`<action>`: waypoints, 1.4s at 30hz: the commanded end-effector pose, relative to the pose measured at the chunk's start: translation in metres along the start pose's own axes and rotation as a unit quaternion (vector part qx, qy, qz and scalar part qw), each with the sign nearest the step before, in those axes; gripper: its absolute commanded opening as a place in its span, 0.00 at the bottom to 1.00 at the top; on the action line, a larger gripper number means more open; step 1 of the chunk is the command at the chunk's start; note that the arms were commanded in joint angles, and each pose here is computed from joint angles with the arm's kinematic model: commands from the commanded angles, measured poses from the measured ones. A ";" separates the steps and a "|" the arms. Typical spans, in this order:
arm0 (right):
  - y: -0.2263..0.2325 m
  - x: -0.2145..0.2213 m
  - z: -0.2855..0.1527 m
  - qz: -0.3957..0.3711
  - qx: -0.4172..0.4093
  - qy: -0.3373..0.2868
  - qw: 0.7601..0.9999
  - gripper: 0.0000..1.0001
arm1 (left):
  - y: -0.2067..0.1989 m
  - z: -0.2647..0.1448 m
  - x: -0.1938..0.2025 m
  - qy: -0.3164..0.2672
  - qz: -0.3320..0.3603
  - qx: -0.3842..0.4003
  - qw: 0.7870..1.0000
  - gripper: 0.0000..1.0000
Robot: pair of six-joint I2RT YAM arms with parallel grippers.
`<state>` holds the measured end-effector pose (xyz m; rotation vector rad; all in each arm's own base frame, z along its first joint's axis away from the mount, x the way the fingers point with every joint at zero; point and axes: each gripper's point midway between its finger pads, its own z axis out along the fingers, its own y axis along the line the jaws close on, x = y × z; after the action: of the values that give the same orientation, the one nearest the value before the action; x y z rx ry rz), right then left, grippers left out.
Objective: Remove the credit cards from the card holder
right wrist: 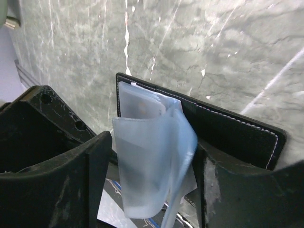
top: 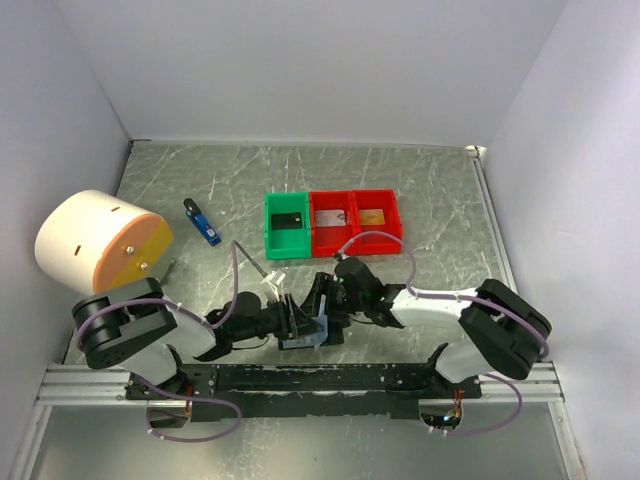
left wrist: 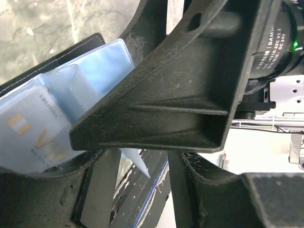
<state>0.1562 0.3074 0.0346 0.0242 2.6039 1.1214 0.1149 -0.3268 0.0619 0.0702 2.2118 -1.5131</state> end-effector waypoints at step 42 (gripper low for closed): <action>0.032 -0.044 -0.060 -0.089 0.016 -0.068 0.994 0.48 | -0.006 -0.032 -0.034 -0.051 0.079 -0.167 0.981 0.65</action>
<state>0.1815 0.2541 0.0904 0.0111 2.4948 0.8336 0.1189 -0.3594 0.1426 0.2625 2.1280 -1.3968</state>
